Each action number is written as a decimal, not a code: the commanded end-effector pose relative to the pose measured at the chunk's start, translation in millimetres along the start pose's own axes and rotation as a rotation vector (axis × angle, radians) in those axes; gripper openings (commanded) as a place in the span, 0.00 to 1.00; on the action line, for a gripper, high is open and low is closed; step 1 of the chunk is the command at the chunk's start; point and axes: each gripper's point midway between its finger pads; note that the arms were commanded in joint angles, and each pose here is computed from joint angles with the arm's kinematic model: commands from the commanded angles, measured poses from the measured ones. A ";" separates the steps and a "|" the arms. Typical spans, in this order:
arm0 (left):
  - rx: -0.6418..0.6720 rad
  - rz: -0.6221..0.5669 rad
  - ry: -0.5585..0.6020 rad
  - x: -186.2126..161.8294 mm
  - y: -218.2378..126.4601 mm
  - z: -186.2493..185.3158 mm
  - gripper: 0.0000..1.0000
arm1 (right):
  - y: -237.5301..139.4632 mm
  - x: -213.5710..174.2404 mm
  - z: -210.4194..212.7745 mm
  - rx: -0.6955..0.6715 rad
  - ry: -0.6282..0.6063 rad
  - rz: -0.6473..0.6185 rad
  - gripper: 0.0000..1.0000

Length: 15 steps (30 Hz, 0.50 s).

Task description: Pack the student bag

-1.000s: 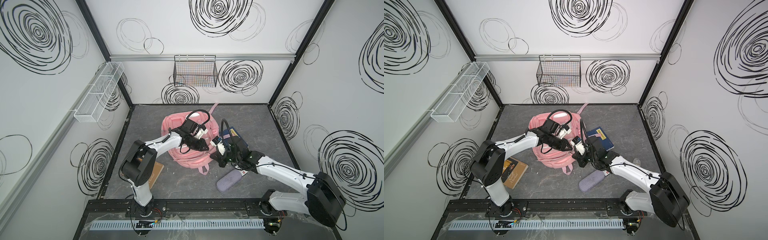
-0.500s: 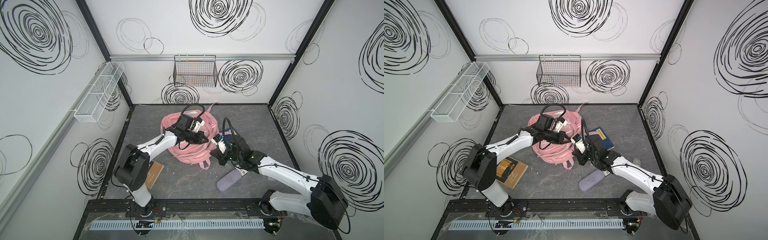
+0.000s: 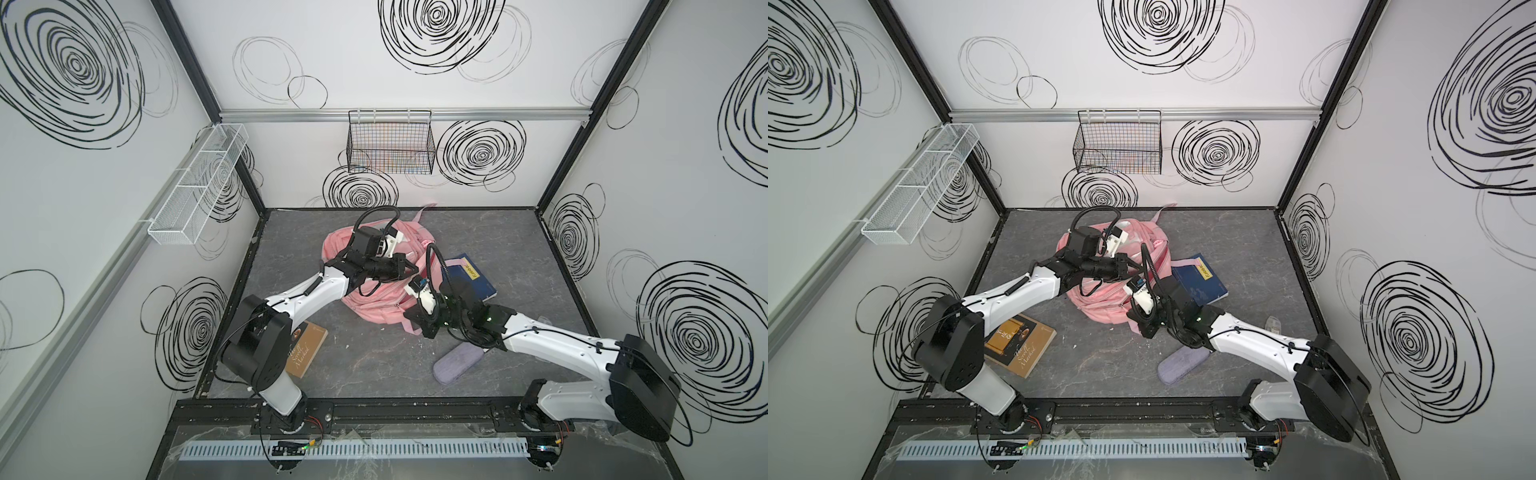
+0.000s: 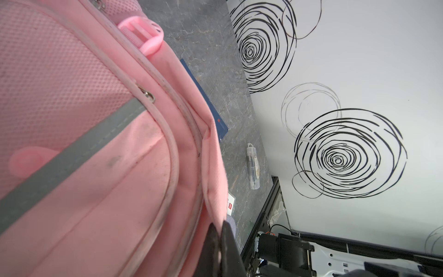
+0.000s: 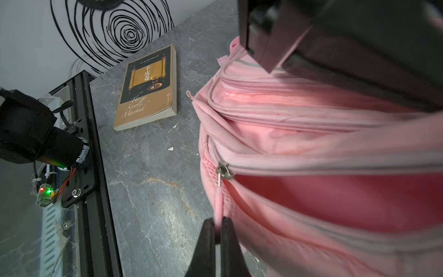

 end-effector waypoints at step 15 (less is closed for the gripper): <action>0.056 -0.099 0.206 10.5 -55.1 -11.3 0.48 | -5.0 32.6 7.2 0.020 -0.002 -0.094 0.00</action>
Point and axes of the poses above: each gripper's point midway between its finger pads, its own y axis out along the fingers, its own z axis along the line the jaws close on, x = y × z, and after that the axes turned 15 degrees about -y, right-handed
